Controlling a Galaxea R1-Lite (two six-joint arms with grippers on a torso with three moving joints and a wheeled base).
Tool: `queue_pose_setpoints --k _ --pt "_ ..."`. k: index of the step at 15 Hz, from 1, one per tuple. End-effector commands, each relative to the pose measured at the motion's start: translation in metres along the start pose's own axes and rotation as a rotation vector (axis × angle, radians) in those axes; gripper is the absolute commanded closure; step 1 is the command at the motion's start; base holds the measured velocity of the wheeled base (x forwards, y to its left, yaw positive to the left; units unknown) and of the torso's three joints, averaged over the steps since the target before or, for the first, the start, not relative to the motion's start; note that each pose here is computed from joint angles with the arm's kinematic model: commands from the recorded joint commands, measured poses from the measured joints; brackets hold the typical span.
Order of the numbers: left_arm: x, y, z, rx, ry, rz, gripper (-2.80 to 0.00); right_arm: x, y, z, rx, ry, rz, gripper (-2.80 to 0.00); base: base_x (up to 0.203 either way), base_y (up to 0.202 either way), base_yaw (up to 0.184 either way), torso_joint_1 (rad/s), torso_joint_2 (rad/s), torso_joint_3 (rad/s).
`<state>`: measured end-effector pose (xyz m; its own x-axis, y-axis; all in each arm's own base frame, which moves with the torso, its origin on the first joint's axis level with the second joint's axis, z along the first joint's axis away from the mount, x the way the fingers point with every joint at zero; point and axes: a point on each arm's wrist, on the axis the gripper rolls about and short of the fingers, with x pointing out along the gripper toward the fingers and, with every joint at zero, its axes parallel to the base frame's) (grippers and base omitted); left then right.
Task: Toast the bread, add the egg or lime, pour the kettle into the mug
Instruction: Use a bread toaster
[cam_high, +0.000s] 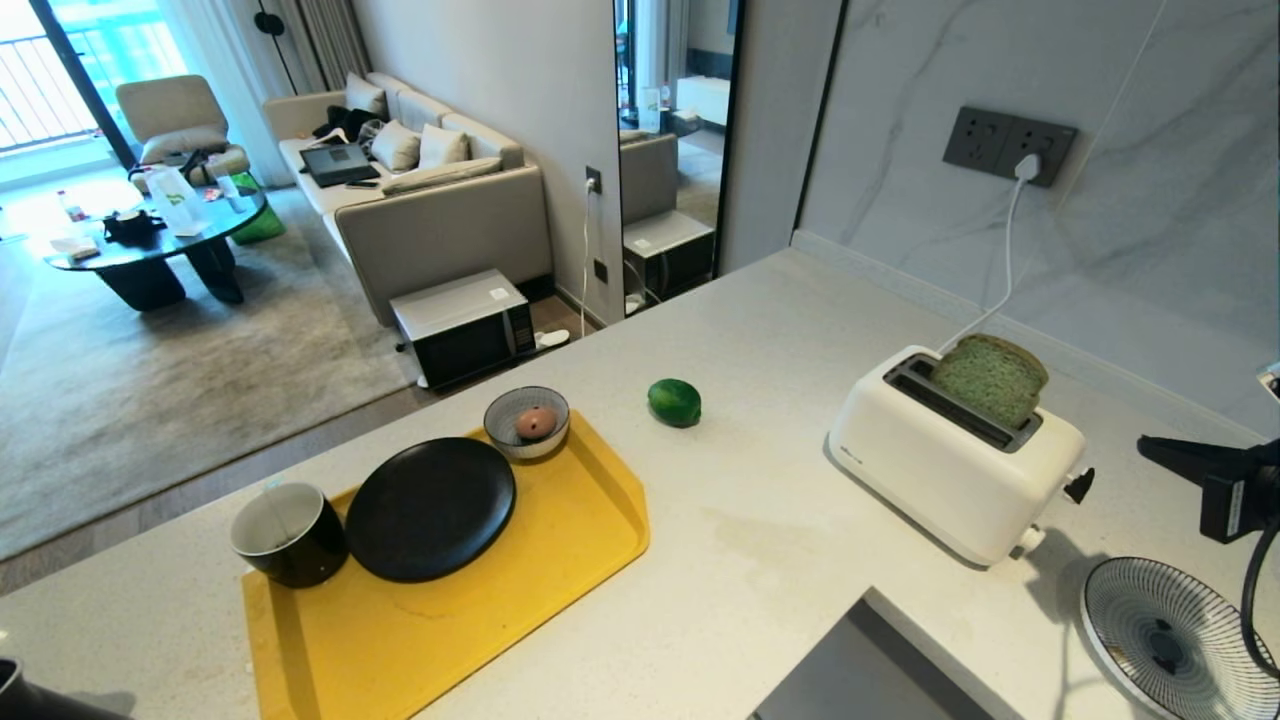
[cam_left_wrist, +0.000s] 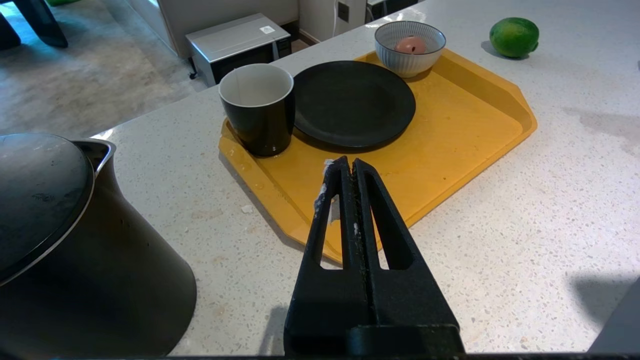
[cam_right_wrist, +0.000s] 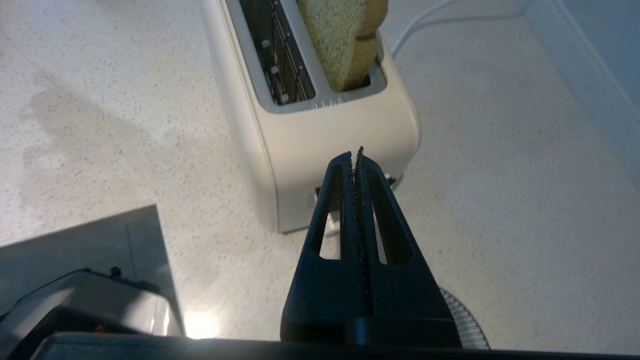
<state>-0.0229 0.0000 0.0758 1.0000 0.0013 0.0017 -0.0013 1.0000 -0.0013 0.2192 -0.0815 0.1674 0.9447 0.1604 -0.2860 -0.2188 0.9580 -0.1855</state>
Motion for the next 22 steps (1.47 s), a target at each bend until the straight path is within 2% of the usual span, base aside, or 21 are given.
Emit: queue_pose_setpoints --k 1,5,8,10,17,22 --pt "0.000 0.000 0.000 0.000 0.000 0.000 0.00 0.016 -0.005 -0.017 -0.005 -0.008 0.008 0.00 0.000 0.000 0.000 0.000 0.00 0.000" --pt "0.000 0.000 0.000 0.000 0.001 0.000 0.00 0.022 -0.004 -0.035 -0.011 -0.026 0.005 0.00 0.000 0.000 0.000 0.000 0.00 0.000" --pt "0.000 0.000 0.000 0.000 0.000 0.000 0.00 0.022 0.002 -0.045 -0.005 -0.040 0.076 0.00 0.000 0.000 0.000 0.000 0.00 0.000" --pt "0.000 0.000 0.000 0.000 0.000 0.000 0.00 0.027 0.001 -0.051 0.009 -0.021 0.089 0.00 0.000 0.000 0.000 0.000 0.00 0.000" --pt "0.000 0.000 0.000 0.000 0.000 0.000 0.00 0.050 -0.016 -0.056 -0.004 -0.039 0.072 0.00 0.000 0.000 0.000 0.000 0.00 0.000" --pt "0.000 0.000 0.000 0.000 0.000 0.000 0.00 0.056 -0.016 -0.065 0.019 -0.010 0.085 0.00 0.000 0.000 0.000 0.000 0.00 0.000"
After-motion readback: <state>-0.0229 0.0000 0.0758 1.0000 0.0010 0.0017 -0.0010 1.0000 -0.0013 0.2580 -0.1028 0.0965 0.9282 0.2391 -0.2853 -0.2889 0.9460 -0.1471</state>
